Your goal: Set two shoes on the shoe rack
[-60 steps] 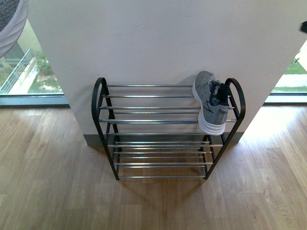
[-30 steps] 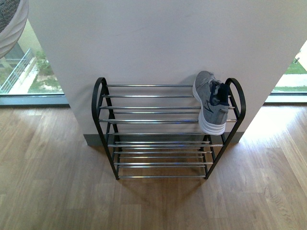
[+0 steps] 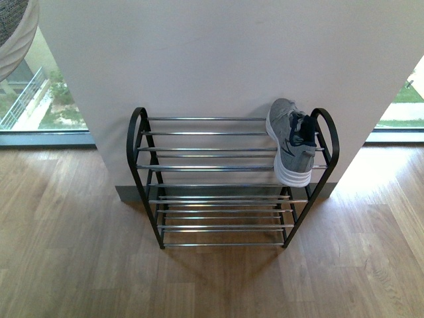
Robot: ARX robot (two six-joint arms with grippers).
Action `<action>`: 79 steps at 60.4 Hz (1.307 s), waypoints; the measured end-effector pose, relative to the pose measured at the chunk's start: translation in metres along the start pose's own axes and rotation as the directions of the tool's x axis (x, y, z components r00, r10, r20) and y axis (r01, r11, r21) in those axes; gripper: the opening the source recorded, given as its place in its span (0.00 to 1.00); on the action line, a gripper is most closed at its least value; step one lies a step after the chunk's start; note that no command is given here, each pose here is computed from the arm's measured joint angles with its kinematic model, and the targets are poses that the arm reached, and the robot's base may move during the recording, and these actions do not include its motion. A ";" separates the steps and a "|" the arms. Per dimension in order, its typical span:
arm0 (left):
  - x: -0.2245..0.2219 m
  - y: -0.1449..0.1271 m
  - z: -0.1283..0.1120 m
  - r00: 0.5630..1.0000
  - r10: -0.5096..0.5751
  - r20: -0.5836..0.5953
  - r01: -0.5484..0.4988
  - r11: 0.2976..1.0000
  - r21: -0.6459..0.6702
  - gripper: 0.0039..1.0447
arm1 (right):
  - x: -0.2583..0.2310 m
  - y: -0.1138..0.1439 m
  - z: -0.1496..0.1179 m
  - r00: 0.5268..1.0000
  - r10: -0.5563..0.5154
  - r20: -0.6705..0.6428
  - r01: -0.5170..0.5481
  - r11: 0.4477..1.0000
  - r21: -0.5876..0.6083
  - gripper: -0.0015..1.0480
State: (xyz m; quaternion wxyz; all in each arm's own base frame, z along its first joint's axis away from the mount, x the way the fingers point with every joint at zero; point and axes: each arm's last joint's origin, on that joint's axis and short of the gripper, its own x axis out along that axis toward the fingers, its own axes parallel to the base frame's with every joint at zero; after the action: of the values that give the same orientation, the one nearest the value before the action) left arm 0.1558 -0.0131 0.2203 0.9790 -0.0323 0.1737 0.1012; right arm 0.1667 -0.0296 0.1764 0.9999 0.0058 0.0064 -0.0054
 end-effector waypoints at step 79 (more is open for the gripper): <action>0.000 0.000 0.000 1.000 0.000 0.000 0.000 1.000 0.000 0.01 | -0.055 0.029 -0.004 0.999 0.010 0.034 -0.010 1.000 -0.007 0.02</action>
State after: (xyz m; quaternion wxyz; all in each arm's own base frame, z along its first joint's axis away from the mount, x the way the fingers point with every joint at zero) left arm 0.1558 -0.0132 0.2203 0.9791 -0.0323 0.1737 0.1010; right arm 0.1120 -0.0003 0.1730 0.9999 0.0022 -0.0108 -0.0005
